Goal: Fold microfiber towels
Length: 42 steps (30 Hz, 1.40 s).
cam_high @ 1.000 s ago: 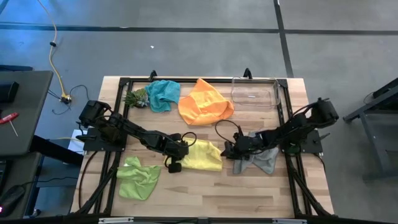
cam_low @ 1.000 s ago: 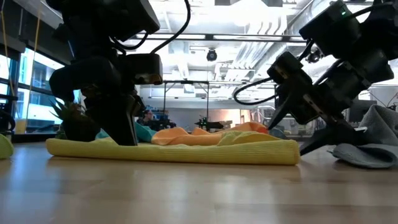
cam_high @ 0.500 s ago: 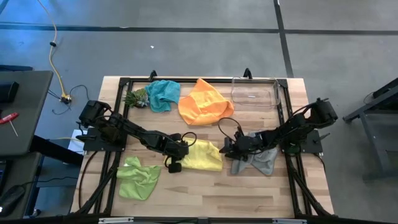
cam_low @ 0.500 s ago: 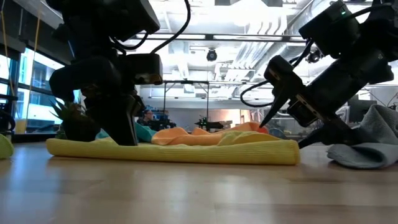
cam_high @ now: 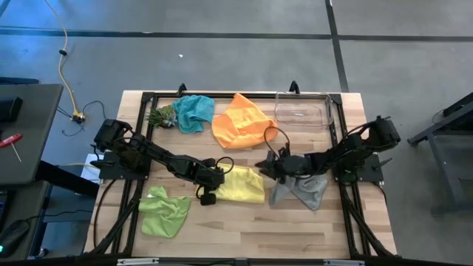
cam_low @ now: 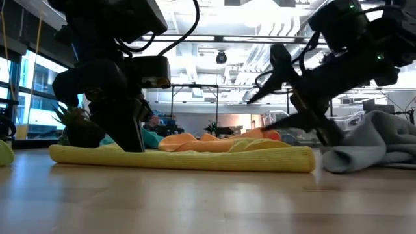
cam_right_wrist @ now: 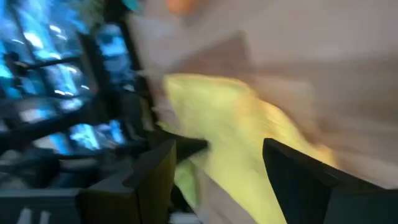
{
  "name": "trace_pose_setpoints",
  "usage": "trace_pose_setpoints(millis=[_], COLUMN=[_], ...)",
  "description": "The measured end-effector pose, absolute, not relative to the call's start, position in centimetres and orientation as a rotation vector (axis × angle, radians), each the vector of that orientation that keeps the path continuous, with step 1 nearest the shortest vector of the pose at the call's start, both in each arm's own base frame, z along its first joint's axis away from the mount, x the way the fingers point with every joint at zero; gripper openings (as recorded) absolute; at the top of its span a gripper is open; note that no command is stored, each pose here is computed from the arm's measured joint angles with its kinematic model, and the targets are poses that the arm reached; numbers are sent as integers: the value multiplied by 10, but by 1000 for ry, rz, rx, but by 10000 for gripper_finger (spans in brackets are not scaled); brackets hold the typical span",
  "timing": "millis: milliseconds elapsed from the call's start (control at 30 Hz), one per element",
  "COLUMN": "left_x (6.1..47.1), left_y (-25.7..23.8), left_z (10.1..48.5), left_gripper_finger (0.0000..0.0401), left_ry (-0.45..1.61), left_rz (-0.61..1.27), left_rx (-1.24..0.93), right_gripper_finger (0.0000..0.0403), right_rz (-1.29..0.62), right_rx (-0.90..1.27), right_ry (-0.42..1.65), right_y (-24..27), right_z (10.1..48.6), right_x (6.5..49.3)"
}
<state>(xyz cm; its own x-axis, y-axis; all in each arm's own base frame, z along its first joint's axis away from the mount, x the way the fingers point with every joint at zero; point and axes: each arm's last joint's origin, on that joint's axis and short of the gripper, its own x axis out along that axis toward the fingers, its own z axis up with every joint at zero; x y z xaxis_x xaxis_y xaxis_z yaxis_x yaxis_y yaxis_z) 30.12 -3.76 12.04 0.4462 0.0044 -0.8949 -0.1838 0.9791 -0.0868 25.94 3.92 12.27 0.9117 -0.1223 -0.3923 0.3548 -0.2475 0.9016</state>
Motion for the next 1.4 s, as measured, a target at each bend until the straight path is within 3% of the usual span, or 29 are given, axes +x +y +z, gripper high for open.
trace_pose_setpoints(millis=[333,533,667,933,1167,1400], left_x=[302,302,302,303,305,305], left_y=[-38,-38,-38,-32,-26,-26], left_z=[121,121,121,121,121,121], left_gripper_finger=[0,0,0,0,1,0], left_ry=[1098,1098,1095,1091,1084,1087], left_rz=[93,96,95,113,123,110], left_rx=[-188,-199,-200,-229,-248,-256], right_gripper_finger=[234,234,234,234,233,233], right_rz=[-283,-376,-471,-501,-641,-673], right_rx=[1555,1475,1566,1664,1617,1642], right_ry=[26,168,388,675,732,616], right_y=[24,23,30,55,57,55], right_z=[156,166,162,145,121,125], right_x=[262,244,233,252,272,288])
